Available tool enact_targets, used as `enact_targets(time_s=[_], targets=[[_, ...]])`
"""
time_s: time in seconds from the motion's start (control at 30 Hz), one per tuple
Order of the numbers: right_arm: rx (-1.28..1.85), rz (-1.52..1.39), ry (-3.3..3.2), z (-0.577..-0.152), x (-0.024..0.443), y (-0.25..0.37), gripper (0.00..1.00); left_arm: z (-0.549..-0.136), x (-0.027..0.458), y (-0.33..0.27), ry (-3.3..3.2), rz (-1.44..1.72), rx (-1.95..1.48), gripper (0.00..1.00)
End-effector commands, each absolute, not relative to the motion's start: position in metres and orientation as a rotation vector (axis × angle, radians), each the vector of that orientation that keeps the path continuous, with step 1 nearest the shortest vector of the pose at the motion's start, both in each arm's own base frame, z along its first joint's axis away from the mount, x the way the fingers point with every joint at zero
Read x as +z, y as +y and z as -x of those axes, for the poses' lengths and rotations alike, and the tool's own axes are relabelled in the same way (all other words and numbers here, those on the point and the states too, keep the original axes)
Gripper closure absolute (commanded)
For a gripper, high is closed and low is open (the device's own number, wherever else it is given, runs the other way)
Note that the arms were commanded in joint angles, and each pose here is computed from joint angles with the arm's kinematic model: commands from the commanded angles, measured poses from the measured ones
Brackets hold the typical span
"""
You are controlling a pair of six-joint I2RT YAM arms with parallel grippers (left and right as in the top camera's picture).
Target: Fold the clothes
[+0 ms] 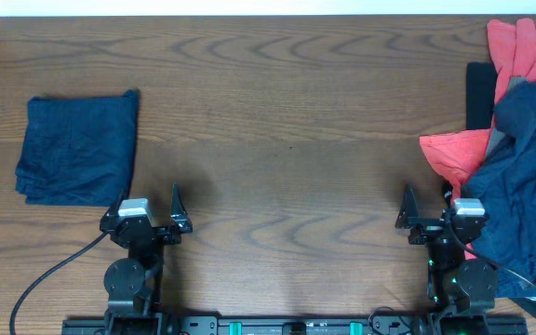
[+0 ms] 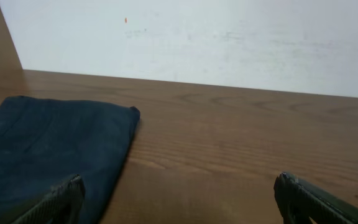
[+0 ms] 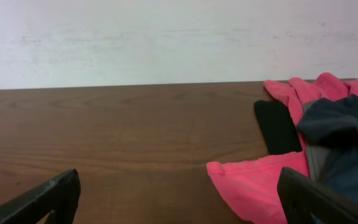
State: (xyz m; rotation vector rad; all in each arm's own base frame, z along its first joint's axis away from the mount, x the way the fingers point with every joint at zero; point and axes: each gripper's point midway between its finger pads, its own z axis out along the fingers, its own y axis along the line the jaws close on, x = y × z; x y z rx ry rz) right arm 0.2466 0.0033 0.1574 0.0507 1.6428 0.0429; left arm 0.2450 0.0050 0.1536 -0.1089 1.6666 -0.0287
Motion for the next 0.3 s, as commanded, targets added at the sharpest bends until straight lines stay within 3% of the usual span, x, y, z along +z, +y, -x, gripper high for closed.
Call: enact_targets(time_s=[0.0,0.27], targets=[[0.028,-0.046,1.647,-0.2465,0.1562,0.0016,0.01,-0.2435,0.1369,0.0096,1.720,0.126,-0.002,0.02],[0.028,-0.046,1.647,-0.2465,0.1562,0.0016,0.01,-0.2435,0.1370,0.0096,1.719,0.126,-0.002,0.02]])
